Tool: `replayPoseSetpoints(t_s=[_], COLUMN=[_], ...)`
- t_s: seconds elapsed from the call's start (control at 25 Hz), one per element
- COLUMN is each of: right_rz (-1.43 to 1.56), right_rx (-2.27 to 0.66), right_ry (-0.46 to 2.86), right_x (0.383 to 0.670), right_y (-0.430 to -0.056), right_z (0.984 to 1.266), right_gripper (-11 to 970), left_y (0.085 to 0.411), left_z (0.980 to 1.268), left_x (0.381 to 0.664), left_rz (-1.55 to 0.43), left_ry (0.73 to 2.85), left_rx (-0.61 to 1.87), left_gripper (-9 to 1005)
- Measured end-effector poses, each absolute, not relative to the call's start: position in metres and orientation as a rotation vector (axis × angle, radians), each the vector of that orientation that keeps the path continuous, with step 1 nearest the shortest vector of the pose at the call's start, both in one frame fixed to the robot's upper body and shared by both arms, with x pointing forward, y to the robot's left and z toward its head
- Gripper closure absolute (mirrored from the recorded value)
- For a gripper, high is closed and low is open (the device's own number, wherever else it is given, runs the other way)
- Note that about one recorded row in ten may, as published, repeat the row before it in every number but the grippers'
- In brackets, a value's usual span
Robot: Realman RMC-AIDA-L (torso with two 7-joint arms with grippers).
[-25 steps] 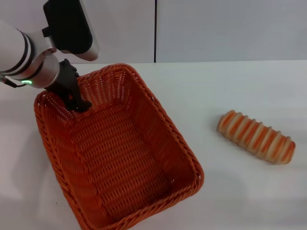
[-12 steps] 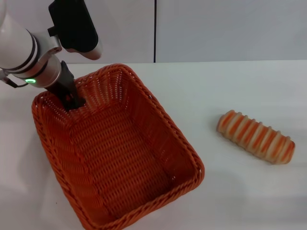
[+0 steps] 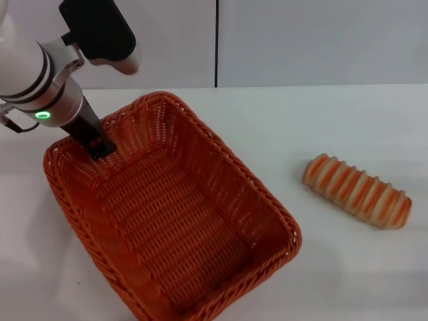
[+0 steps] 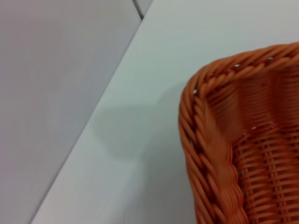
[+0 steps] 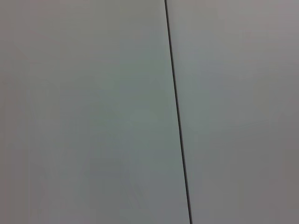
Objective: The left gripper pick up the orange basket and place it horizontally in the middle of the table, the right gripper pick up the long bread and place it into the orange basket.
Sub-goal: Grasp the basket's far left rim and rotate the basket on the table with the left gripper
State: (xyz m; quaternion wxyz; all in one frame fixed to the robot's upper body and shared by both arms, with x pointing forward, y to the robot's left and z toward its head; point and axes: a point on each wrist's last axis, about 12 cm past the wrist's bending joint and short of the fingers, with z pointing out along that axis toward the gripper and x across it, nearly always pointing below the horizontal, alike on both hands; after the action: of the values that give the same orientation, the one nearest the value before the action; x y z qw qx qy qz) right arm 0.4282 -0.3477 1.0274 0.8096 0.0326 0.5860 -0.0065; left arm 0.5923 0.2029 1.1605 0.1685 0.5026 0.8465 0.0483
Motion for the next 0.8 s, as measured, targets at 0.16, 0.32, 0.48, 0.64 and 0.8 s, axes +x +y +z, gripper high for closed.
replayPoseSetpoints(t_s=[0.16,0.32,0.48,0.64,0.8], right_rz=[-0.013,-0.004,0.016,0.017,0.014], right_rx=[0.056,0.028,0.033,0.016,-0.007], right_ry=[1.243,1.24,1.243,1.23,1.232], right_x=[0.432,0.44,0.446,0.454,0.462], right_y=[-0.348,-0.354,-0.363,-0.374,-0.375], right_z=[1.03,1.034,1.038,1.046,1.05], right_gripper=[623,623,623,624,624], left_y=[0.204,0.203,0.206,0.216,0.221], left_z=[1.169,1.18,1.185,1.19,1.191], left_x=[0.588,0.586,0.586,0.587,0.588], left_rz=[0.113,0.095,0.084,0.022,-0.008], left_ry=[2.467,2.513,2.531,2.612,2.639], left_rx=[1.352,1.251,1.19,0.959,0.858], left_gripper=[768,779,786,792,798])
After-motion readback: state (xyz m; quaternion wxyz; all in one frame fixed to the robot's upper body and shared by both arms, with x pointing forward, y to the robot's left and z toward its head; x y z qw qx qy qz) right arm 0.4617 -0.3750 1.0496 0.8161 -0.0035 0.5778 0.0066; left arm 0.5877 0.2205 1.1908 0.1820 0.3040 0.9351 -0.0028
